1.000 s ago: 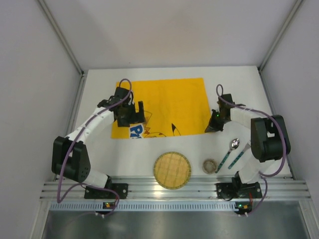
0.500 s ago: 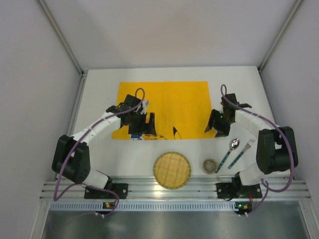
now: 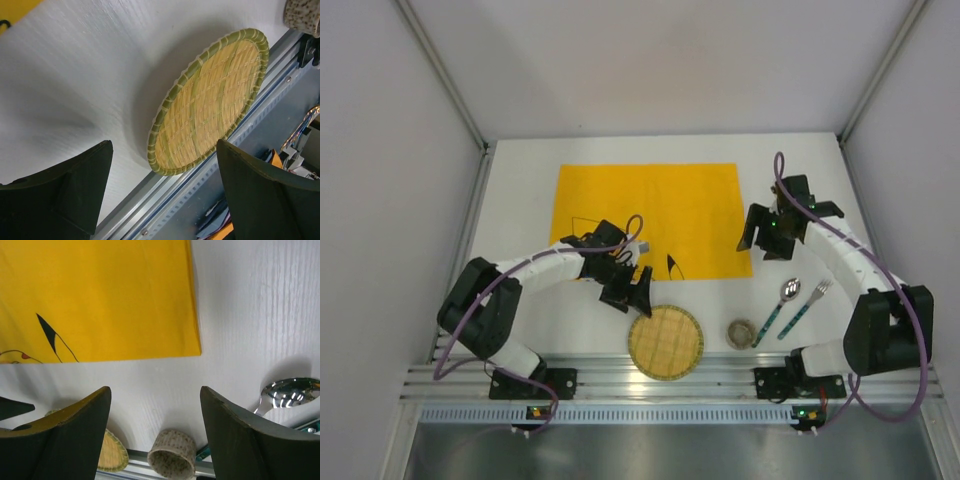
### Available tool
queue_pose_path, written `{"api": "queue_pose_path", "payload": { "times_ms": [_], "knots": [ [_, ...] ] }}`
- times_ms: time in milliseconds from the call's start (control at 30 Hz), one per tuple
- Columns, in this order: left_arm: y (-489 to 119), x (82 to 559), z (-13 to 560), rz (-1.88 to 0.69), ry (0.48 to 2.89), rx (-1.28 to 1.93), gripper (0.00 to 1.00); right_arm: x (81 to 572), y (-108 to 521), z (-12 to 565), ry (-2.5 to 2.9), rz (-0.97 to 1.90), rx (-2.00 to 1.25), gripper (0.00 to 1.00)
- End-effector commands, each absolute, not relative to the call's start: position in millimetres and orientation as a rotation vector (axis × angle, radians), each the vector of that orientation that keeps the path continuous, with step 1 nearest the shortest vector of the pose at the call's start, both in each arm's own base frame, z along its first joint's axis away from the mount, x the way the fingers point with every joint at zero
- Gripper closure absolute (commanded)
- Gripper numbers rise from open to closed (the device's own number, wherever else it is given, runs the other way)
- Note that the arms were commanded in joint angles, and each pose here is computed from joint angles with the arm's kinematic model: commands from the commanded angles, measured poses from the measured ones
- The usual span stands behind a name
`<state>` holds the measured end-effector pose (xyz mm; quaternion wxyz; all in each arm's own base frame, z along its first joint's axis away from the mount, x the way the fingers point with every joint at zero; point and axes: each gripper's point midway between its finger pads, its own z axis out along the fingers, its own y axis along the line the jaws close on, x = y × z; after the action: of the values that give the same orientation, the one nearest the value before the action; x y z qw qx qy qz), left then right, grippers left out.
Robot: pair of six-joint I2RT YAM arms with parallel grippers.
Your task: Set the dinner table for one person
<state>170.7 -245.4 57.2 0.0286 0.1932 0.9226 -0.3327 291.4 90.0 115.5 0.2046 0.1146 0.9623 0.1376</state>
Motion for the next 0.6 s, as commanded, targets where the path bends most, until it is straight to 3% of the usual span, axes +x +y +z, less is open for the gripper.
{"api": "queue_pose_path", "payload": {
  "times_ms": [0, 200, 333, 400, 433, 467, 533, 567],
  "knots": [
    [-265.7, 168.9, 54.0, -1.165, 2.770, 0.674, 0.11, 267.0, 84.6, 106.7, 2.734, 0.353, 0.321, 0.28],
    [-279.7, 158.3, 34.0, -1.219, 2.809, 0.757, 0.13, 261.1, 81.5, 106.7, 2.729, 0.346, 0.324, 0.28],
    [-288.5, 152.2, 25.7, -1.257, 2.829, 0.813, 0.28, 263.3, 80.7, 107.9, 2.730, 0.343, 0.320, 0.28],
    [-289.9, 152.1, 20.3, -1.230, 2.847, 0.830, 0.47, 264.3, 80.1, 107.6, 2.733, 0.339, 0.321, 0.28],
    [-289.9, 152.6, 18.5, -1.226, 2.850, 0.833, 0.61, 265.0, 80.5, 107.5, 2.733, 0.341, 0.321, 0.28],
    [-288.7, 152.9, 15.6, -1.211, 2.859, 0.831, 0.67, 265.1, 80.4, 107.9, 2.733, 0.343, 0.322, 0.28],
    [-287.2, 152.8, 12.2, -1.191, 2.869, 0.827, 0.93, 265.9, 79.9, 106.9, 2.734, 0.341, 0.321, 0.28],
    [-285.7, 151.1, 9.6, -1.189, 2.877, 0.828, 1.00, 265.0, 80.1, 105.9, 2.739, 0.339, 0.315, 0.28]
  ]
}}
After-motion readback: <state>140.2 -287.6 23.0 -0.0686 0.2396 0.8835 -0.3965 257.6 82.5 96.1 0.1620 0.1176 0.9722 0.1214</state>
